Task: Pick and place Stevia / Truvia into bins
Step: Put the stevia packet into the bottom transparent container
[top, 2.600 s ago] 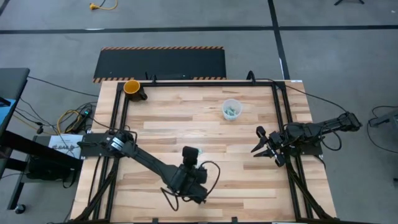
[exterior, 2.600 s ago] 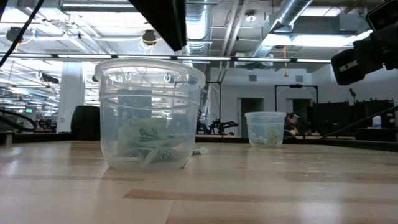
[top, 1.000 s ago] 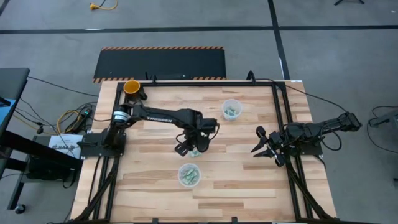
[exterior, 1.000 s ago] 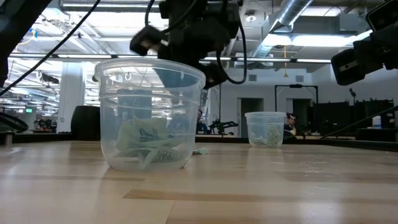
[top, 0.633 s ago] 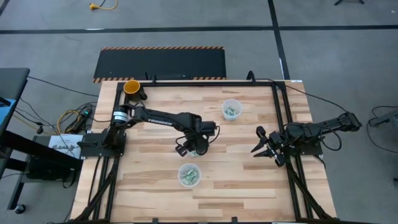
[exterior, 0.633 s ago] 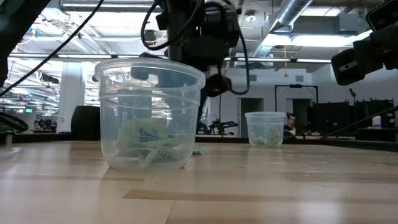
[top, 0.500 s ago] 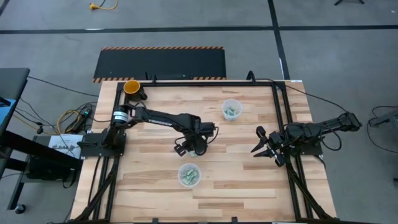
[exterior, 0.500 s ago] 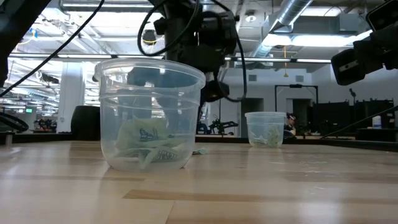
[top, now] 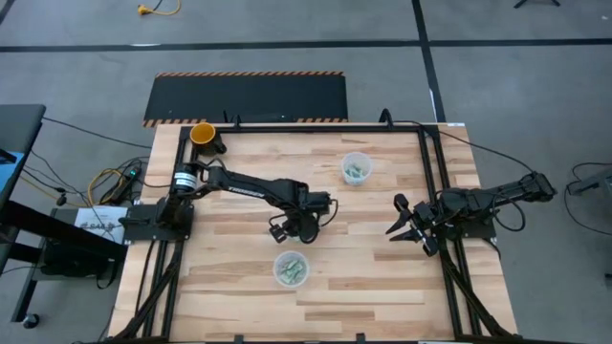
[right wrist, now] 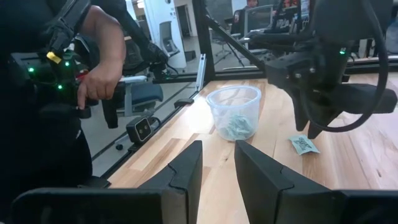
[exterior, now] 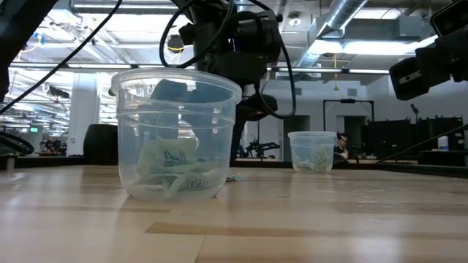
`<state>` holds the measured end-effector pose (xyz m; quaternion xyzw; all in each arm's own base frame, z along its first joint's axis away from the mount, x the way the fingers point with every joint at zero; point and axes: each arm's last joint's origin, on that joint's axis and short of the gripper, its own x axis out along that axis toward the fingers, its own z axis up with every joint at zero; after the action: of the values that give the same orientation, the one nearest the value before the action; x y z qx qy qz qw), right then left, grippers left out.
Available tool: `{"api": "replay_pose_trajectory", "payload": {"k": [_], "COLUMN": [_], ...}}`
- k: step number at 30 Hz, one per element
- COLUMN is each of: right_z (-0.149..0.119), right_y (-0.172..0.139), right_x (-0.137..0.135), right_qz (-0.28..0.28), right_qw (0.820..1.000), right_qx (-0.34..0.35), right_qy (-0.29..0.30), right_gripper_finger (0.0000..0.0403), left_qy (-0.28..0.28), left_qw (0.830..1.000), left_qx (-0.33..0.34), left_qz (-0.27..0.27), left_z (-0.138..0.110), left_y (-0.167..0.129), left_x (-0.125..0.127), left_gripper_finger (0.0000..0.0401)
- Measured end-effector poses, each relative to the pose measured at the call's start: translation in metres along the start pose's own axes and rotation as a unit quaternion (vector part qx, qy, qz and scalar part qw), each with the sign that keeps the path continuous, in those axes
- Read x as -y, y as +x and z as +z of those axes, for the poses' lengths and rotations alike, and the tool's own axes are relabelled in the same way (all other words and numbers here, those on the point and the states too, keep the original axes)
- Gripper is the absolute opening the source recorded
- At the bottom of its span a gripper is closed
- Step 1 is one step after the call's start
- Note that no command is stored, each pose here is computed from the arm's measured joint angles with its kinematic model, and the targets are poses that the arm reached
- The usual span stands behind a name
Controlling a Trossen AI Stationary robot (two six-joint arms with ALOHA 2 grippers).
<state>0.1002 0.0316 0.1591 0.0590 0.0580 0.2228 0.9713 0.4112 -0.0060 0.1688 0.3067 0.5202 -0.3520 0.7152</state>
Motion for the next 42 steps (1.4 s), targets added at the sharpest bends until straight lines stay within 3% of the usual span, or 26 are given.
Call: {"api": "replay_pose_trajectory", "payload": {"k": [16,23,37,42], "right_z": [0.0,0.0,0.0,0.0], "right_y": [0.0,0.0,0.0,0.0], "right_x": [0.0,0.0,0.0,0.0], "right_qz": [0.0,0.0,0.0,0.0], "right_qw": [1.0,1.0,1.0,1.0], "right_qx": [0.0,0.0,0.0,0.0], "right_qy": [0.0,0.0,0.0,0.0], "right_gripper_finger": [0.0087,0.0087,0.0087,0.0087], "left_qy": [0.008,0.005,-0.032,-0.031], "left_qw": [1.0,0.999,0.999,0.999], "left_qx": [-0.004,-0.013,-0.004,-0.008], "left_qz": [-0.005,-0.041,-0.017,-0.012], "left_z": [-0.004,-0.016,-0.015,-0.014], "left_y": [0.0,0.022,0.027,0.028], "left_x": [0.0,0.016,0.017,0.017], "left_gripper_finger": [0.012,0.0121,0.012,0.0093]}}
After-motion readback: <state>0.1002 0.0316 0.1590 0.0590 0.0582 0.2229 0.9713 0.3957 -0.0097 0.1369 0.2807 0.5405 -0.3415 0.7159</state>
